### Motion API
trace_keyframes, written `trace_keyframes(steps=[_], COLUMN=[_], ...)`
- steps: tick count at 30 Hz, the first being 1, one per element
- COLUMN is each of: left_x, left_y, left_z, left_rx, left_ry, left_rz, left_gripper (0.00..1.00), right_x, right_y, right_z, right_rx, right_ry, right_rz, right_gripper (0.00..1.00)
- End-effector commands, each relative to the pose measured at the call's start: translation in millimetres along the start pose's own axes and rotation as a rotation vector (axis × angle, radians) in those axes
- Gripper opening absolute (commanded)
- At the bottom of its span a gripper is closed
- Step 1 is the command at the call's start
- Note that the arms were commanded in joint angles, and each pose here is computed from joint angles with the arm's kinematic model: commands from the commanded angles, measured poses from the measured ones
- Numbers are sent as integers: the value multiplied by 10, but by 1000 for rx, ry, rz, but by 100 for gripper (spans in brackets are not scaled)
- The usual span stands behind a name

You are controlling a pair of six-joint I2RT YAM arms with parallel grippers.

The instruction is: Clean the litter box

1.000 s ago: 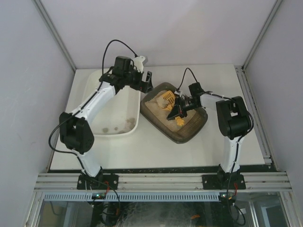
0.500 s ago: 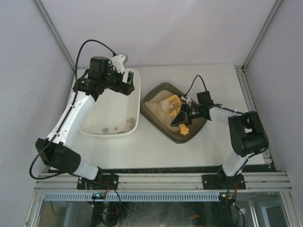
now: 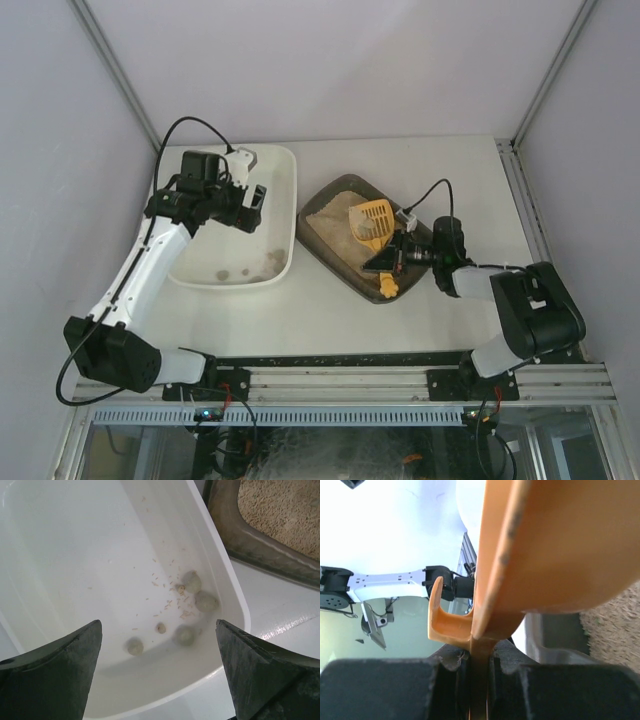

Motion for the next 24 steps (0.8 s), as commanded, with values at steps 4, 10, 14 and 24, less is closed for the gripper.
trace_keyframes(steps=[4, 10, 14, 24], left_x=[26, 31, 34, 145], left_y=[-112, -90, -66, -83], left_z=[105, 135, 172, 126], left_rx=[-26, -13, -2, -2], left_ry=[53, 65, 68, 71], left_rz=[-9, -6, -3, -96], left_gripper=[99, 99, 100, 100], right_x=[42, 20, -20, -103], right_y=[55, 109, 30, -59], right_z=[1, -92, -174, -285], right_rx=[-106, -141, -190, -219], right_ry=[17, 31, 39, 70], right_rz=[-135, -187, -171, -165], right_gripper=[0, 0, 0, 0])
Point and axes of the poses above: each gripper's point midway between its finger pads, its own y axis out along the fingers, its own x axis along the line the jaws close on, z = x × y, the point moved 5 cm from there along -y, back along the fingers, and after that the axes turned 15 degrees about -y, right-handed, at the moved point
